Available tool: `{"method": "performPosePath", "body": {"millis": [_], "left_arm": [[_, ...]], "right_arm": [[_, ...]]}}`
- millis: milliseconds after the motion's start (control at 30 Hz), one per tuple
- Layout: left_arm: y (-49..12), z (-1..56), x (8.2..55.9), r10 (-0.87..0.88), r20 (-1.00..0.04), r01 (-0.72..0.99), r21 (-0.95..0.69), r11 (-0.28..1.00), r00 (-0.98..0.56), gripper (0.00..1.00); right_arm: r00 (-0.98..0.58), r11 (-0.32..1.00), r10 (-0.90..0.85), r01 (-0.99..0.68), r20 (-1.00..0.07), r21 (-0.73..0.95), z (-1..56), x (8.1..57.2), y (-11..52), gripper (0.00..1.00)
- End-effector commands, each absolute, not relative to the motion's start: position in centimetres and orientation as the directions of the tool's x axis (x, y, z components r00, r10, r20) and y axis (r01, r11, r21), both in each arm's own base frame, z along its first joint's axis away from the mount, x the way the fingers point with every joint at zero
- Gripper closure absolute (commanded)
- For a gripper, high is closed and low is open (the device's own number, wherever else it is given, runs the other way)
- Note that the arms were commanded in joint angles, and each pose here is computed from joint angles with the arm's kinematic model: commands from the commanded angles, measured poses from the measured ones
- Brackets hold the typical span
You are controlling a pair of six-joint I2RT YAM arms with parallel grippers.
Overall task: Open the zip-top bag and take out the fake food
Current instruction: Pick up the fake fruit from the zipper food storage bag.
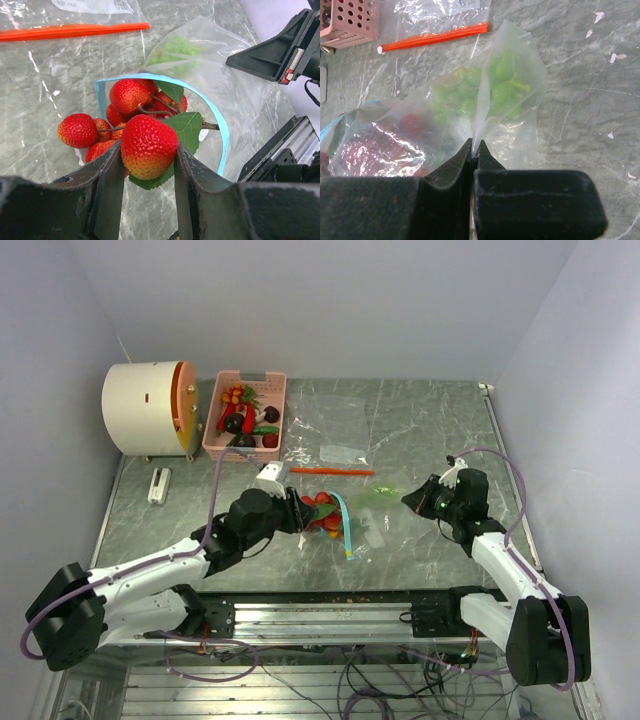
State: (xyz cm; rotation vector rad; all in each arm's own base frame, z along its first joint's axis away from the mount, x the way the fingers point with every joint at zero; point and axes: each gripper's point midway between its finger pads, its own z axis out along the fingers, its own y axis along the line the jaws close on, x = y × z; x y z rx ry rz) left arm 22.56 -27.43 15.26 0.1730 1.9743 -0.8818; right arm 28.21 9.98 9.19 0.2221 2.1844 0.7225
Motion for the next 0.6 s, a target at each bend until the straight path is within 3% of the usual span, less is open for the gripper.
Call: {"method": "performPosePath", "body": {"millis": [0, 567], "left_arm": [[-26.3, 19.5, 23.8, -0.252, -0.841, 0.454, -0.482, 0.749, -0.478, 0.93], [-24.2, 26.3, 30.6, -0.239, -0.903, 0.334, -0.363, 0.870, -0.358, 0.93]], "right_arm": [[-0.633, 0.825, 0.380, -0.099, -0.674, 0.557, 9.7, 28.9, 9.6, 1.00], [-0.643, 0.818, 0.376, -0.109, -0.667, 0.565, 9.4, 29.1, 9.9, 1.00]]}}
